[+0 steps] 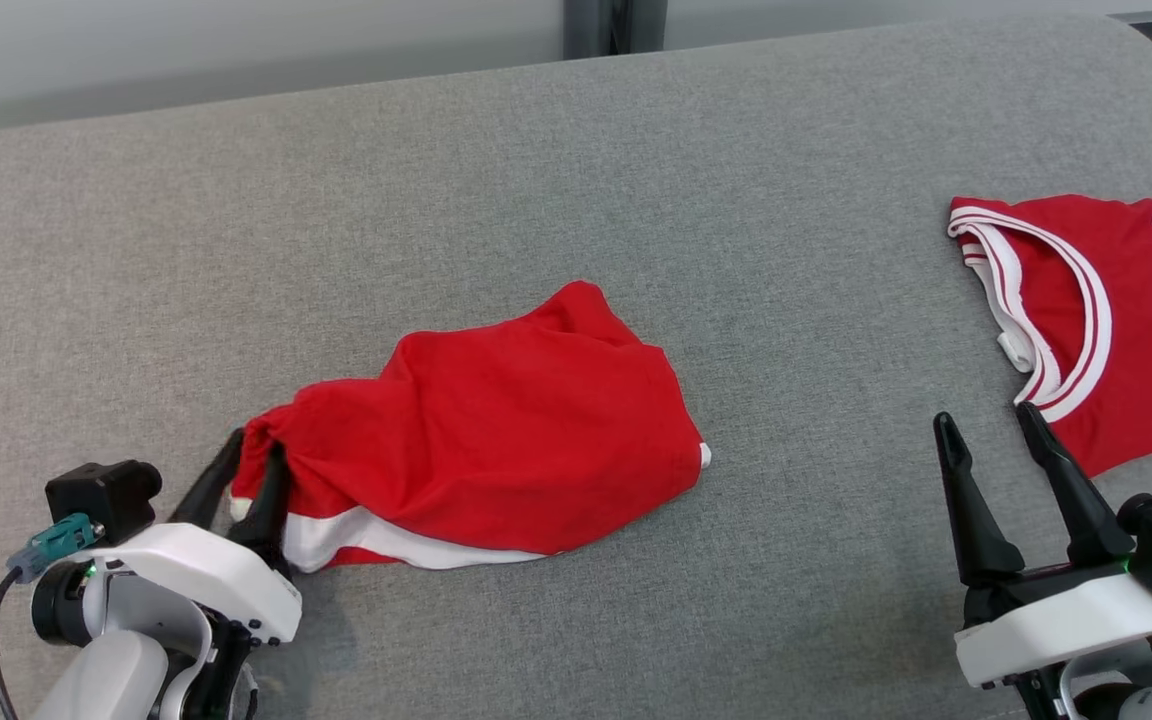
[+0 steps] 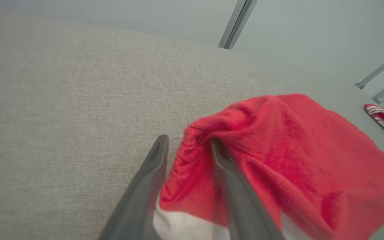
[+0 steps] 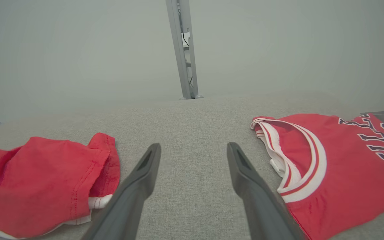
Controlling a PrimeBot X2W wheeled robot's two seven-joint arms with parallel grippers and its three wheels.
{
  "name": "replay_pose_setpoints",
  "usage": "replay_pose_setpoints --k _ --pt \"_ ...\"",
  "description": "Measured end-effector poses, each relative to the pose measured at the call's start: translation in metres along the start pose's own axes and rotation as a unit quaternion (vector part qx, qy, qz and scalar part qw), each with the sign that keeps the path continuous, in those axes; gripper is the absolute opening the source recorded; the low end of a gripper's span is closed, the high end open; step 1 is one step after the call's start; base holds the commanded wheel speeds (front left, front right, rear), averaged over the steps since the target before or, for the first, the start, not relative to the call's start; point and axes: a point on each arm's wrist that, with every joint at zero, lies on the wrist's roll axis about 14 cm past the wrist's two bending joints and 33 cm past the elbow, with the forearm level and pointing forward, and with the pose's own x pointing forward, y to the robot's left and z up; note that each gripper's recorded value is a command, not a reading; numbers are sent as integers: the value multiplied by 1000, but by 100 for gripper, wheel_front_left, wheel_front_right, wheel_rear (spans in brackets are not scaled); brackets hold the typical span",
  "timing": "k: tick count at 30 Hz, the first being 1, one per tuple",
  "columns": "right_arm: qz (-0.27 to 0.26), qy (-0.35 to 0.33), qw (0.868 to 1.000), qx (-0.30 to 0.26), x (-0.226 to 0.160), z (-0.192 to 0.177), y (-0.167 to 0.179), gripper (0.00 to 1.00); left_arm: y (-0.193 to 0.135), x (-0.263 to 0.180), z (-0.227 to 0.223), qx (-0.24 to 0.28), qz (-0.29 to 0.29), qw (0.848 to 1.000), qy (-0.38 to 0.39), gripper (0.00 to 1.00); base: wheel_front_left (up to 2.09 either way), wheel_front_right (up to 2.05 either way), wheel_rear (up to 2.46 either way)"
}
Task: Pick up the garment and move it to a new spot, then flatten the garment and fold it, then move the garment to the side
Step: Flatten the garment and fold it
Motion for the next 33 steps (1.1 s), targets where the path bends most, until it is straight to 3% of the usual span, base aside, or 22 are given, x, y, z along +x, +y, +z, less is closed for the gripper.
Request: replay_pose_setpoints --k 8,17,21,33 --pt "3 -27 1000 -8 -1 15 2 100 13 -9 40 11 29 993 -110 100 0 0 0" --pt "32 -41 998 -20 -6 26 19 100 5 -63 98 84 64 966 -237 100 0 0 0" --pt "40 -37 998 -26 -10 26 23 100 3 -90 98 110 75 958 -253 100 0 0 0" --pt "66 -24 997 -30 -8 23 38 100 3 -114 93 103 87 957 -258 100 0 0 0"
